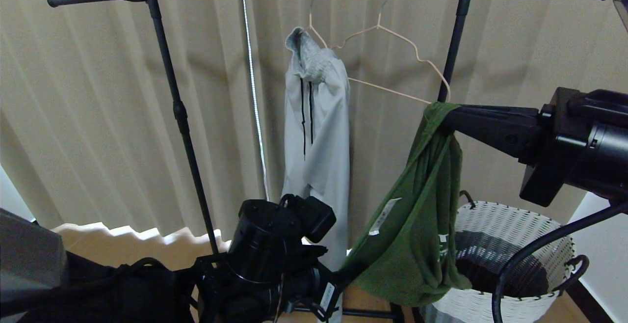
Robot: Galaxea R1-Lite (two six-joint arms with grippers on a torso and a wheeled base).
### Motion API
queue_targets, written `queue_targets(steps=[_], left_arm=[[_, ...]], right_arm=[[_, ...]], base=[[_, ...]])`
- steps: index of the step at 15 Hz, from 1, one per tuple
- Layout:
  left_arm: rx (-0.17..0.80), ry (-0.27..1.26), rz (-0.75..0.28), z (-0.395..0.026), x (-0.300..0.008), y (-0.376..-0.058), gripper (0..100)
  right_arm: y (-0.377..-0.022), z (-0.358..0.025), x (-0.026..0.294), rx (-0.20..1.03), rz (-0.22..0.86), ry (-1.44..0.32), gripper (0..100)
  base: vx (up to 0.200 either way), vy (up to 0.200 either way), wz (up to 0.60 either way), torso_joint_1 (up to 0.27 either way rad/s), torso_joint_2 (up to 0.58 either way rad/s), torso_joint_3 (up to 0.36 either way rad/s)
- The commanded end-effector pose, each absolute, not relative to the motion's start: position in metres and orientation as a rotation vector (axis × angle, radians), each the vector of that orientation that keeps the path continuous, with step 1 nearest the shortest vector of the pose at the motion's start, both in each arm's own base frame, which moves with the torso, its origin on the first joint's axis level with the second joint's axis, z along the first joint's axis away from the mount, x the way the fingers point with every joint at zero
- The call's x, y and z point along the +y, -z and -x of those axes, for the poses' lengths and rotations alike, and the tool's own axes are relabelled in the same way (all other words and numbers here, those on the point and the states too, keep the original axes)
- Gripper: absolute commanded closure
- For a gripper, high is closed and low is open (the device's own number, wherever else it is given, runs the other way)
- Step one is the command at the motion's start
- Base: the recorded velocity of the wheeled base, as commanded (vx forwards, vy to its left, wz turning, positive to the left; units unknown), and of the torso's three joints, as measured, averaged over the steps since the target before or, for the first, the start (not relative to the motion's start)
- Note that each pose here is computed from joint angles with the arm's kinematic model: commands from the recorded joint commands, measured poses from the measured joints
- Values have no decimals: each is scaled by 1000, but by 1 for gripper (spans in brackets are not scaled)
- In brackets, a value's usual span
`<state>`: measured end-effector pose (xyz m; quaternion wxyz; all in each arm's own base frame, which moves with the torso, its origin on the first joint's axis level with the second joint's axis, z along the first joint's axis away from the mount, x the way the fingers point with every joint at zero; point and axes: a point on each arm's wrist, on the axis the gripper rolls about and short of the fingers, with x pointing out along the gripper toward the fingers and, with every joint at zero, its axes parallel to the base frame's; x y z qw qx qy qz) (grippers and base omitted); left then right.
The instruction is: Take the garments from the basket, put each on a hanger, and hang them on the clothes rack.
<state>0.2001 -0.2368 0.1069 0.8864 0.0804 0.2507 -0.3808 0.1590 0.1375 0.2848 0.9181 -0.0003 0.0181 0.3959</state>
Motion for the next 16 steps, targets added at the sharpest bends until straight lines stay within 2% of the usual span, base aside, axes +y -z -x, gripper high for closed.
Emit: queue_targets(steps=[1,3,4,7,9,10,12,16], left_arm=[[482,772,-157,-193,-228,-117,100],[425,781,-140,-185,-220,-121,100],[347,779,-147,-183,-211,-125,100],[181,658,-107,-195,-172,-170,100],[178,597,-97,-193,-148,-194,100],[187,549,-86,-190,-129,-217,100],[156,501,-70,-194,-118,-243,100],[91,473,-23,-205,-119,-267,100]], right_arm=[[-284,-162,136,41,-1,-799,100],[-284,-164,134,41,-1,-785,100],[-286,-166,132,38,-2,-773,100],[-279,-177,132,65,4,-737,100],[-272,-185,129,95,12,-706,100],[-267,-191,125,113,17,-675,100],[-263,-200,124,131,20,-647,100],[-265,-203,118,124,18,-617,100]], base=[[0,0,0,0,0,0],[0,0,0,0,0,0],[0,0,0,0,0,0],[0,0,0,0,0,0],[0,0,0,0,0,0],[0,0,0,0,0,0],[0,0,0,0,0,0],[0,0,0,0,0,0]])
